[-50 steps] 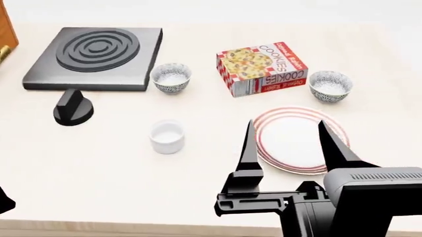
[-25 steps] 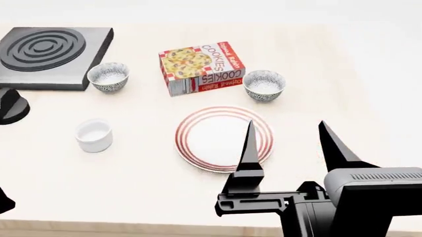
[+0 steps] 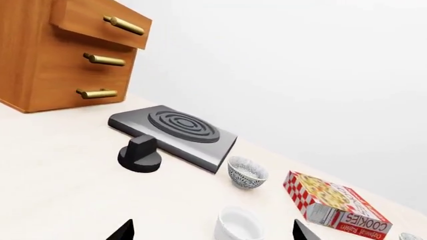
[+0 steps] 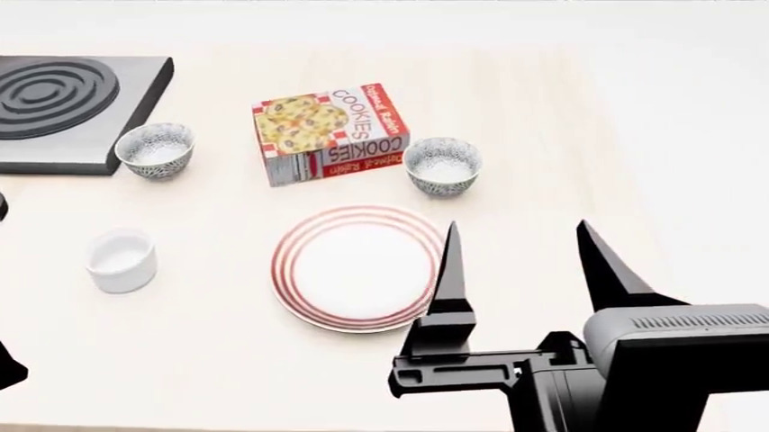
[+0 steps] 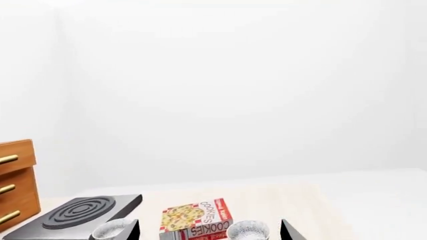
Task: Pick the akita bowl next to the plate and place it on the plate.
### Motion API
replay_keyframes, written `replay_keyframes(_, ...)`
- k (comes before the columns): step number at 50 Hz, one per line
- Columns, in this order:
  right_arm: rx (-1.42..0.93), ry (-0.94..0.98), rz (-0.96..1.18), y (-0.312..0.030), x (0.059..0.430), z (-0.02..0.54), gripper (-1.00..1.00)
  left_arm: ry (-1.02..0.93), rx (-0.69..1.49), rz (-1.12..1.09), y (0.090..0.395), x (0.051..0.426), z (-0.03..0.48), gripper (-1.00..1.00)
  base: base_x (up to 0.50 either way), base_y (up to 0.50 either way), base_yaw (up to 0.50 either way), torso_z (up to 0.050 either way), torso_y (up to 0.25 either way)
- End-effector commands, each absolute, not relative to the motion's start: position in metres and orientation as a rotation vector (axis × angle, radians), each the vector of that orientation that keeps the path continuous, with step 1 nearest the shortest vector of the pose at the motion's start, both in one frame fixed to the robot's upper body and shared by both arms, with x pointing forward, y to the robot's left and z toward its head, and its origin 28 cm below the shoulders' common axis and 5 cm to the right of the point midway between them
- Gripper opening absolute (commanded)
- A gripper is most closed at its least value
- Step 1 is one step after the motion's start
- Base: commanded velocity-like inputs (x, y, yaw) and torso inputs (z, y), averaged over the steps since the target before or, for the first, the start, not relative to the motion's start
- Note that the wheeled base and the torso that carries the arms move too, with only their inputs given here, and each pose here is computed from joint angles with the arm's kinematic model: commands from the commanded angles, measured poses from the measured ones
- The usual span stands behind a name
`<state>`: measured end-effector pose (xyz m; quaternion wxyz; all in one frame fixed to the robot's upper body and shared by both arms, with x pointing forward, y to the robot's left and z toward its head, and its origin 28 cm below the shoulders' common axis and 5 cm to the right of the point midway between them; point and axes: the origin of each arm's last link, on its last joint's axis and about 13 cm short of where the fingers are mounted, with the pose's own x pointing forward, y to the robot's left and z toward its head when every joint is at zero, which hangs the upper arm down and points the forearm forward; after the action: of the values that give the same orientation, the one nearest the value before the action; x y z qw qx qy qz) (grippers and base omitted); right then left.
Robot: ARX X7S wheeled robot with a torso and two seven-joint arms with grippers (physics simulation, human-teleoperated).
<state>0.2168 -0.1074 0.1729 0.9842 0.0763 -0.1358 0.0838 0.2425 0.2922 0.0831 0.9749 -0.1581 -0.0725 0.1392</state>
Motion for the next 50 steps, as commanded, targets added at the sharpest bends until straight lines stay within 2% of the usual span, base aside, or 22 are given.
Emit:
replay_keyframes(1, 0.149, -0.267, 0.175, -0.1072, 0.2174, 0.1718, 1.00, -0.147, -0.318, 0.281, 0.2921, 0.2425, 0.0835, 1.00, 0.35, 0.00, 0.00, 0.000, 0.000)
replay_keyframes(50, 0.151, -0.264, 0.168, -0.1080, 0.2181, 0.1713, 1.00, -0.147, -0.316, 0.281, 0.2925, 0.2427, 0.0832, 1.00, 0.37, 0.00, 0.00, 0.000, 0.000)
